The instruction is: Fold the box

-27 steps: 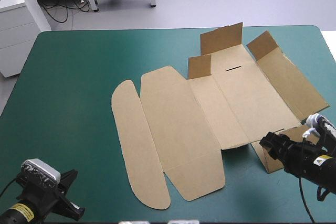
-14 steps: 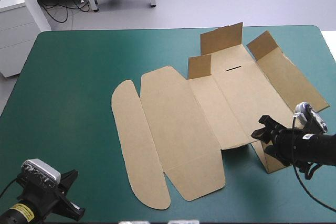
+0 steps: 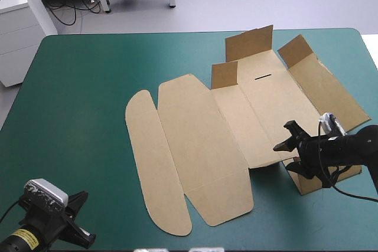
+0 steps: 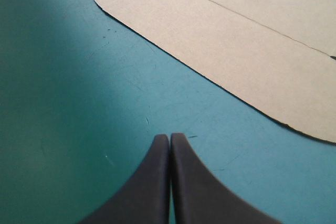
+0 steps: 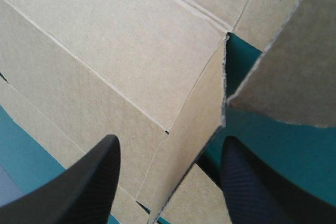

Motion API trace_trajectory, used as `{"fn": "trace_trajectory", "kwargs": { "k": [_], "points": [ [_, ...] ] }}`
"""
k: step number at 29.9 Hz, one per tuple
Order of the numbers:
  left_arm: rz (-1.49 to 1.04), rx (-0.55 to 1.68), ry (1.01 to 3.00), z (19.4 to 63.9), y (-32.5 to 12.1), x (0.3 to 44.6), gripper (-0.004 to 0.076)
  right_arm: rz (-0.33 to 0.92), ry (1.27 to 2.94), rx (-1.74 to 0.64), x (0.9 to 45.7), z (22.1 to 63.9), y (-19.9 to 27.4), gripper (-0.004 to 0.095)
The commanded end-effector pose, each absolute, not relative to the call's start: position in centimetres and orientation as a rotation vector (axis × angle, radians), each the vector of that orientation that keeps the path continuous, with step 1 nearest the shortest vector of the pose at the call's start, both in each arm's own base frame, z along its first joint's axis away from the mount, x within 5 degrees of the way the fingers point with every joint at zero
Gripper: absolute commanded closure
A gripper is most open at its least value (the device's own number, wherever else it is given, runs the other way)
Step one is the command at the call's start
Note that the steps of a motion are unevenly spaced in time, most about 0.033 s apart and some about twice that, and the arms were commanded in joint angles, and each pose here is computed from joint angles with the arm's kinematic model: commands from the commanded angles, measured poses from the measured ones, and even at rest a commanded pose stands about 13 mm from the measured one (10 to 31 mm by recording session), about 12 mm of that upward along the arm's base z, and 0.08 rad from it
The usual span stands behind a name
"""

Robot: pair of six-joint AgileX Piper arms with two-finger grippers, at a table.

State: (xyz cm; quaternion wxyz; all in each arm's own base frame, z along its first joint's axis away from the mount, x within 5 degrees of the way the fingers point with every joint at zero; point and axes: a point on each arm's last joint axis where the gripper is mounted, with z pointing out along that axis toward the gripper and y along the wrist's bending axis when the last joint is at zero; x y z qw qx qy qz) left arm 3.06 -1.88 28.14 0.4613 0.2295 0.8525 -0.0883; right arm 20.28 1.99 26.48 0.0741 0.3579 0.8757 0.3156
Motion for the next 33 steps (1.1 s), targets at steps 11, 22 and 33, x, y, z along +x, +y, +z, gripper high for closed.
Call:
{"fn": "trace_trajectory", "kwargs": {
  "k": [11,22,33],
  "points": [
    [-0.242,0.531,2.031,29.3,-2.1,3.4,0.0734,0.961,2.670,1.020,23.0,24.7,4.5,0.0389],
    [-0.242,0.532,2.033,29.3,-2.1,3.4,0.0734,0.913,2.746,1.011,23.4,23.3,4.8,0.0510],
    [-0.242,0.532,2.033,29.3,-2.1,3.4,0.0734,0.902,2.761,1.002,23.3,23.3,4.8,0.0926]
  ]
}}
